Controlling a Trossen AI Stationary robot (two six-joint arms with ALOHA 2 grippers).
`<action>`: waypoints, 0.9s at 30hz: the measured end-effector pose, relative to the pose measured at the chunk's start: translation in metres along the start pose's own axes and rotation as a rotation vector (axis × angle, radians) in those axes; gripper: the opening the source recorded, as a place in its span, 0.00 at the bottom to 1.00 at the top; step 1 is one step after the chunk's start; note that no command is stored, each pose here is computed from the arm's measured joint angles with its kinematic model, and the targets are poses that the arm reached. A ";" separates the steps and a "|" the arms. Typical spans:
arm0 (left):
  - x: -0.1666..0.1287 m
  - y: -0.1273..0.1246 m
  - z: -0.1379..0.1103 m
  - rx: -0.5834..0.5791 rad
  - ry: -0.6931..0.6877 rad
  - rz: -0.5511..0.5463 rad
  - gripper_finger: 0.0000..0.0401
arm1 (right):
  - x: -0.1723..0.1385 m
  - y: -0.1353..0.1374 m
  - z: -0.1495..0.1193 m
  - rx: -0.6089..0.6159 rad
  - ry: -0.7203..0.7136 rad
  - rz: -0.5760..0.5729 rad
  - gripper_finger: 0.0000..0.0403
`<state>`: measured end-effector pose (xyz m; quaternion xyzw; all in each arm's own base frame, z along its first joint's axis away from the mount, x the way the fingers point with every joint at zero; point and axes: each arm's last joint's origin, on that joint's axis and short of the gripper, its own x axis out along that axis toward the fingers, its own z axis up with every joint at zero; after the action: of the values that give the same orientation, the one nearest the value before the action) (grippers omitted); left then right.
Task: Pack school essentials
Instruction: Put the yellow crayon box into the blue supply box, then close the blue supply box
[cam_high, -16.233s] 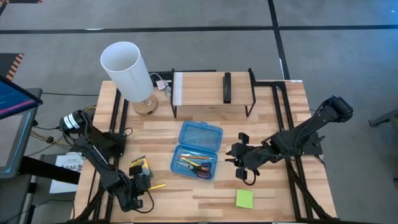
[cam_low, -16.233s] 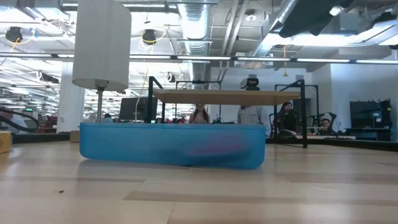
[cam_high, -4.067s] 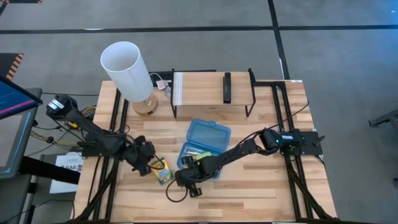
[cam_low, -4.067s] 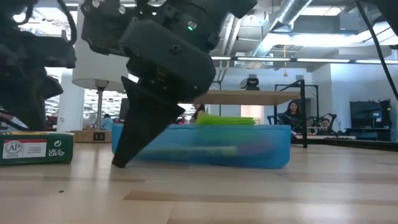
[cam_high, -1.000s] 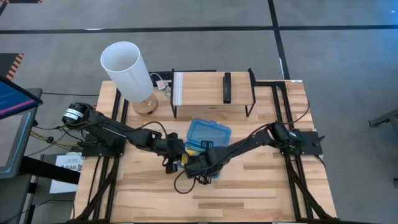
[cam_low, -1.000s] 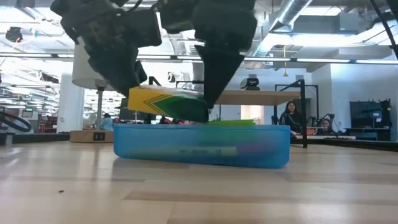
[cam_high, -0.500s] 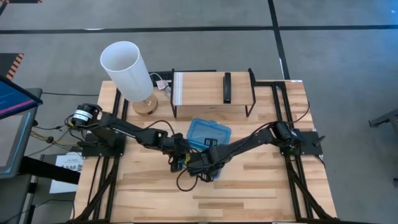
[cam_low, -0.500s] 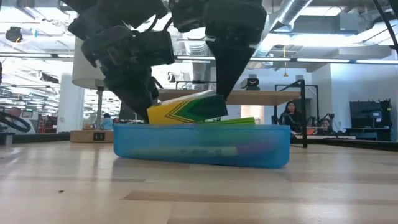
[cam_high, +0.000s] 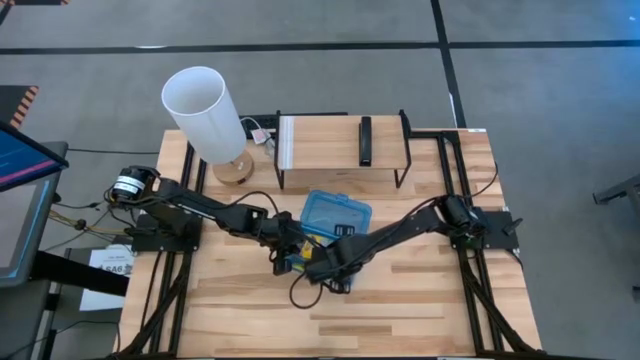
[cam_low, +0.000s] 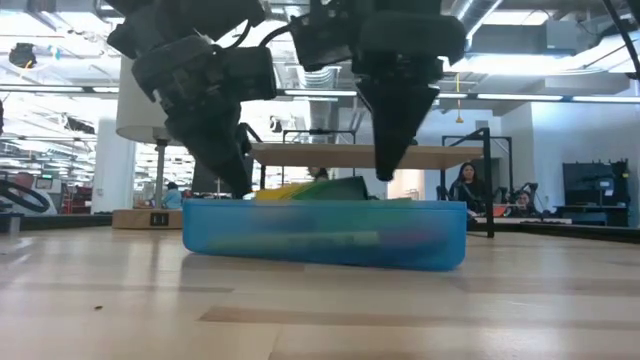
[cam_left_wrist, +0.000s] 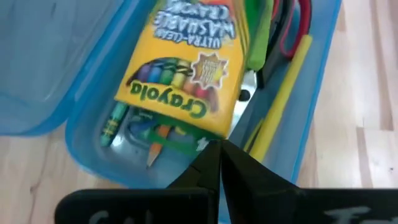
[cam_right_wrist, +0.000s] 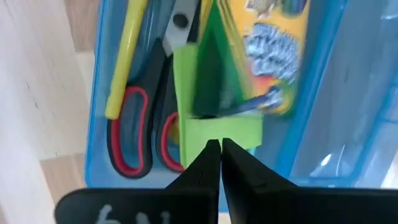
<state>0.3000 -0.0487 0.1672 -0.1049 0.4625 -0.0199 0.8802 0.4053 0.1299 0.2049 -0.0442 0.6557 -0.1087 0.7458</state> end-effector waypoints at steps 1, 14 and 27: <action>0.000 0.000 -0.001 -0.003 0.005 0.001 0.00 | 0.000 0.001 -0.002 0.000 0.010 -0.002 0.09; -0.049 -0.004 0.008 0.129 -0.162 -0.007 0.00 | -0.048 -0.015 -0.065 0.095 -0.342 0.077 0.01; -0.065 0.058 -0.024 0.043 -0.379 0.052 0.00 | 0.002 -0.075 -0.161 0.443 -0.621 0.139 0.02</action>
<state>0.2394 0.0130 0.1949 -0.0760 0.2907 0.0130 0.9537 0.2387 0.0691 0.1970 0.1320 0.3606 -0.1782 0.9060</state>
